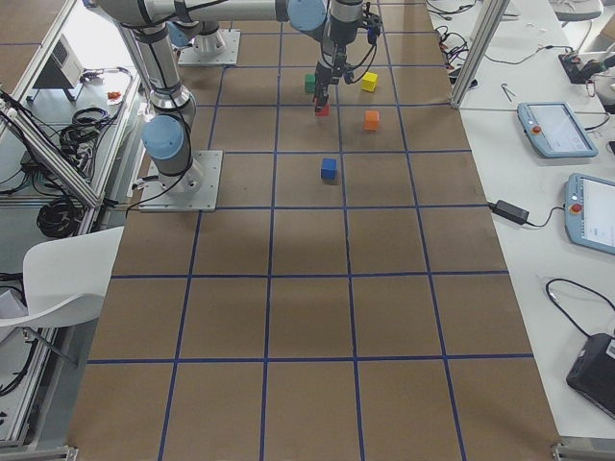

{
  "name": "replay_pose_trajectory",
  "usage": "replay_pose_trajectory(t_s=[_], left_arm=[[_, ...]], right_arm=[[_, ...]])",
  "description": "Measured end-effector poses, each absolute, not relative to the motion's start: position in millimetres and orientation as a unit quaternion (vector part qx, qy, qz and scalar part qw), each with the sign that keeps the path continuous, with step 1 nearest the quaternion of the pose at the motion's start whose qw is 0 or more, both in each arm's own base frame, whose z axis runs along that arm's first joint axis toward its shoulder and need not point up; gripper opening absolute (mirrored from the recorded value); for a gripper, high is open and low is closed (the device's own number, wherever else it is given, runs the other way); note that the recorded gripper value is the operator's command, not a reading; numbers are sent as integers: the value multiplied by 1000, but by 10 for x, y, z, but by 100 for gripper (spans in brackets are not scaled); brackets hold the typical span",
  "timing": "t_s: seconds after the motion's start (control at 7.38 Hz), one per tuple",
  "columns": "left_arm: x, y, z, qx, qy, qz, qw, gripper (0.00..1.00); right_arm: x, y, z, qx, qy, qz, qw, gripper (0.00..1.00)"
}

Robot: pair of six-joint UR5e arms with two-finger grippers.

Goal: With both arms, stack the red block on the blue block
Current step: 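Carry the red cube with the left gripper toward the table center, then set the red cube down and open the left gripper, then lower the right gripper to the red cube while the left arm withdraws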

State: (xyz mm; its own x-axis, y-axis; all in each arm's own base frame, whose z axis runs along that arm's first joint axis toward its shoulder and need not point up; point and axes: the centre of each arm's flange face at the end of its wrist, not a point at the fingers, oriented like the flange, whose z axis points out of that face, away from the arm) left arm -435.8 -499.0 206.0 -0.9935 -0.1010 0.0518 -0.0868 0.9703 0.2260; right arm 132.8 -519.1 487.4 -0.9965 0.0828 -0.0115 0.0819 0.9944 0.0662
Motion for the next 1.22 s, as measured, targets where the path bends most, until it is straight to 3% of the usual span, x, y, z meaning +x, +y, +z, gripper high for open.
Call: replay_pose_trajectory(t_s=[0.14,0.68,1.22], left_arm=[[-4389,-4979,1986,48,-992,-115,28,100],[-4318,-5029,2142,41,-994,-99,34,100],[-2978,-5552,2924,70,-995,-49,45,100]], right_arm=[[1328,-5191,4874,42,999,33,7,100],[1328,-5188,4867,42,998,34,7,100],[1696,-5017,4413,33,997,68,9,100]])
